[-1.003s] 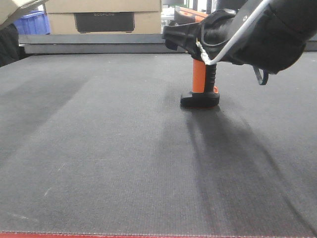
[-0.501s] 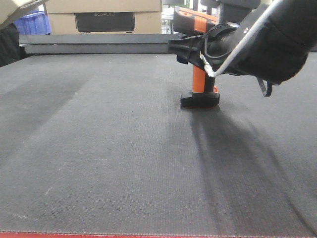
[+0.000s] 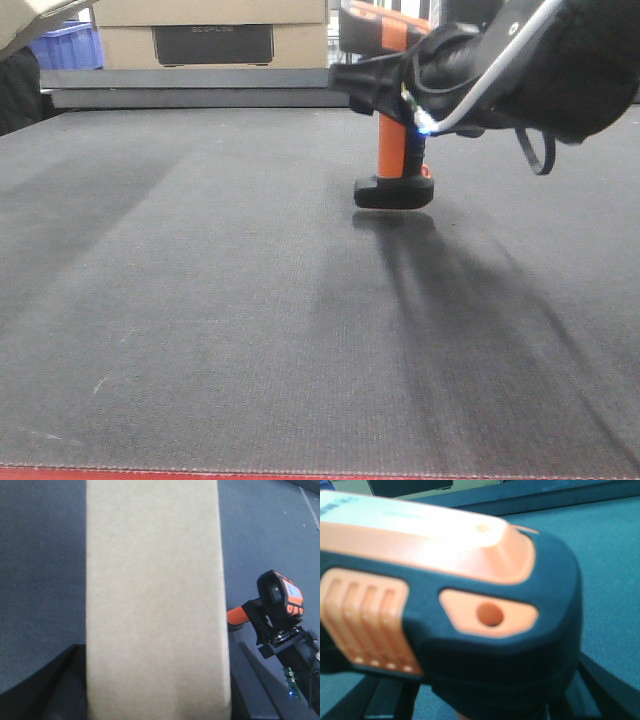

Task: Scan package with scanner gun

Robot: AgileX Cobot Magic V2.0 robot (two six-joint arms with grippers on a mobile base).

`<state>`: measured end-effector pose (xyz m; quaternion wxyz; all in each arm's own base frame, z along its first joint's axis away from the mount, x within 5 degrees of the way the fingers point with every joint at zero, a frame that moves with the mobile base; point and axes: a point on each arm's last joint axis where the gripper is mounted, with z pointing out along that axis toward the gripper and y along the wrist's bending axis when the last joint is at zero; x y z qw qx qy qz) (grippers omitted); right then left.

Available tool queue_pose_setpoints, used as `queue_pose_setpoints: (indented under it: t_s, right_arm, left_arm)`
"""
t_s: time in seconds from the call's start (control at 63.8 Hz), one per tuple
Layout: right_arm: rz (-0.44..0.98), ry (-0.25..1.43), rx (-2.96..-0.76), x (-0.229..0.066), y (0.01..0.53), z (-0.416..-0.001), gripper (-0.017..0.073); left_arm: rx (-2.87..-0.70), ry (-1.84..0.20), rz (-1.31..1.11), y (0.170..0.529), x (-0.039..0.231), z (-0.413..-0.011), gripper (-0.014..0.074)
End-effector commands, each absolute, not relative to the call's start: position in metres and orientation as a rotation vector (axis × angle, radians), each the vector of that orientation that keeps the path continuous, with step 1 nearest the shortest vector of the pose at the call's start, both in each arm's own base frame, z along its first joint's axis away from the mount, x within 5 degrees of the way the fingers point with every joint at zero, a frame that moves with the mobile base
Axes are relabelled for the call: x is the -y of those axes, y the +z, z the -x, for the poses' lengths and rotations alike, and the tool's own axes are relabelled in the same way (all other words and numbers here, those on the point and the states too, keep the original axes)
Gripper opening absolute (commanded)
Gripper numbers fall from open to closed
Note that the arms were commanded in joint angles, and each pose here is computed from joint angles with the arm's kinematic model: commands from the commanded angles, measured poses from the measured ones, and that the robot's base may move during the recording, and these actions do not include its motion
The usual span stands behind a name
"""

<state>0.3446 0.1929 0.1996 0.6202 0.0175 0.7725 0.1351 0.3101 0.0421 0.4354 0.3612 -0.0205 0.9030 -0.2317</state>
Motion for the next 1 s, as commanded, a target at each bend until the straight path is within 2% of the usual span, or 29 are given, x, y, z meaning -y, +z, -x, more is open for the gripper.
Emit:
queue_pose_setpoints:
  t_s: [0.0,0.251,0.987]
  right_arm:
    - [-0.047,0.3,-1.709,-0.188,0.211,-0.34,0.0276]
    - [-0.04,0.289,-1.731,-0.175,0.211,-0.322,0.0276]
    - [-0.099,0.384,-1.54,-0.16,0.286,-0.3,0.0276]
  left_arm:
    - [-2.295,-0.616,0.054,0.441,-0.039,-0.308,-0.0111]
    - [-2.294,-0.616,0.054,0.441,-0.038,-0.307,-0.0111]
    - [-2.344,-0.494,0.05,0.436,-0.046,-0.307,-0.0111]
